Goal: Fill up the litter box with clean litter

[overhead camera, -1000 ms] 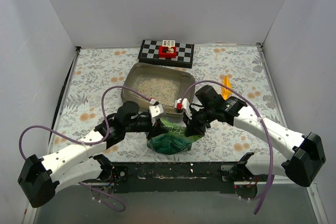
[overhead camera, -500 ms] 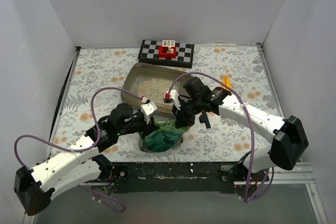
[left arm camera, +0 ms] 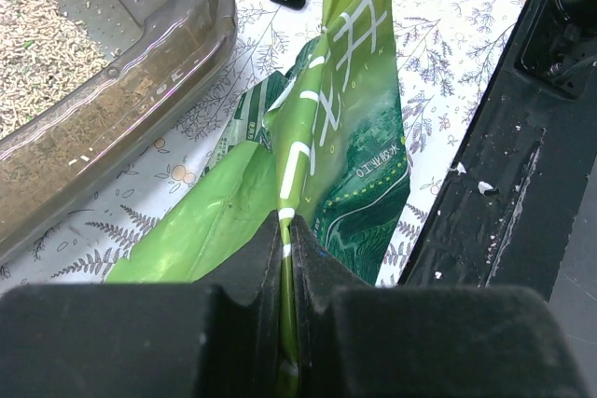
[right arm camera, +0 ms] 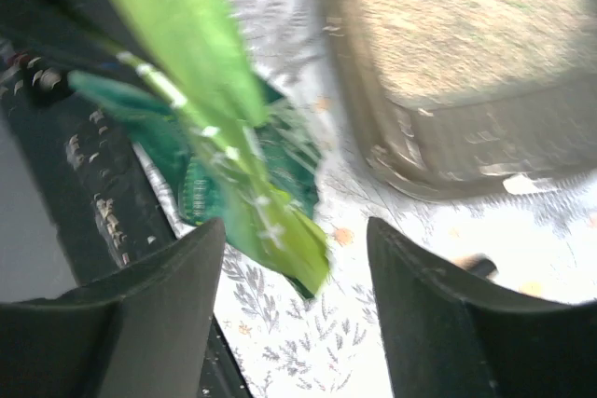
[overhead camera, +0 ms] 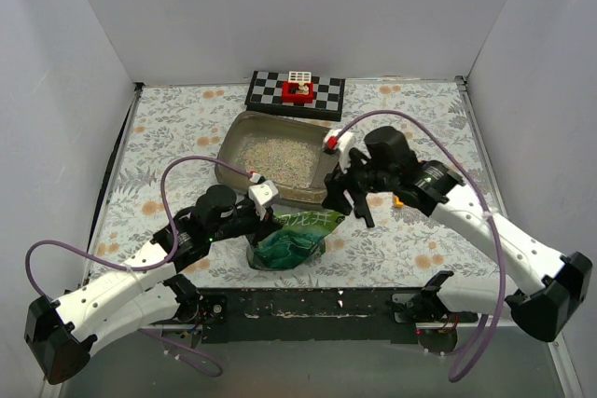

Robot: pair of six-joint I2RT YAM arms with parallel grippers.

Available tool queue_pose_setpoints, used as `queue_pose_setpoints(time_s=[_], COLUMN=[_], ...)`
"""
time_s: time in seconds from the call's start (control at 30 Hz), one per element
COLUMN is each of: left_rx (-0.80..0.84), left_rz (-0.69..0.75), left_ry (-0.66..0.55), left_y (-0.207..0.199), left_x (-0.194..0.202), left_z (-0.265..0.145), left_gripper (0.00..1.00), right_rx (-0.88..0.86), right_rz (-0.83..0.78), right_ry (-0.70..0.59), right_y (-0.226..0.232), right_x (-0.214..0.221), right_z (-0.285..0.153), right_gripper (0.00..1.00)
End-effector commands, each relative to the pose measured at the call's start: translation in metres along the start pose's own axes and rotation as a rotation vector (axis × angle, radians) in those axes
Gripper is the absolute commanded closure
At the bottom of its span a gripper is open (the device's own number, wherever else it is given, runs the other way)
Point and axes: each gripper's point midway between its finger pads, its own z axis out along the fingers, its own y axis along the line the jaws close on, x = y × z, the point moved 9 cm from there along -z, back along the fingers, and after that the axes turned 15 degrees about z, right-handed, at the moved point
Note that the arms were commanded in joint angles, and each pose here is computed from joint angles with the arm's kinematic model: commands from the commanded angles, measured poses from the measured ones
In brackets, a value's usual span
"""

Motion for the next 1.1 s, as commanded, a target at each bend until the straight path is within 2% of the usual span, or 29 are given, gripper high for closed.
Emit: queue_pose_setpoints(time_s=[0.0, 0.1, 0.23, 0.3, 0.4, 0.57, 0.8, 1.07], left_rx=[-0.073, -0.077, -0.095, -0.112, -0.109, -0.131, -0.179, -0.188], left_rz=[0.008, 0.017, 0.036, 0.036, 0.044, 0.024, 0.006, -0.001], left_ry=[-0.026, -0.045, -0.062, -0.067, -0.085, -0.102, -0.146, -0.162], left_y=[0.007, 0.008, 0.010, 0.012, 0.011, 0.012, 0.013, 0.012], left_x=[-0.004, -0.006, -0.010, -0.011, -0.011, -0.009, -0.007, -0.007], left_z=[0.000, 0.000, 0.000, 0.000, -0.001, 0.000, -0.003, -0.005], left_gripper=[1.00, 1.00, 1.00, 1.00, 1.00, 1.00, 1.00, 1.00], right_rx=[0.314, 0.400, 0.552, 0.557, 0.550, 0.536, 0.538, 0.650], right_rz=[0.277, 0.432, 0.586, 0.626, 0.643, 0.687, 0.696, 0.636], right_ry=[-0.162, -0.103, -0.011, 0.004, 0.035, 0.169, 0.197, 0.230], right_y=[-0.024, -0.051, -0.082, -0.091, -0.100, -0.111, -0.117, -0.122], right_x=[0.001, 0.023, 0.053, 0.062, 0.072, 0.087, 0.092, 0.087], right_z=[-0.035, -0.040, -0.033, -0.029, -0.016, 0.003, 0.020, 0.047], right_gripper=[0.20, 0.10, 0.08, 0.10, 0.17, 0.25, 0.27, 0.31])
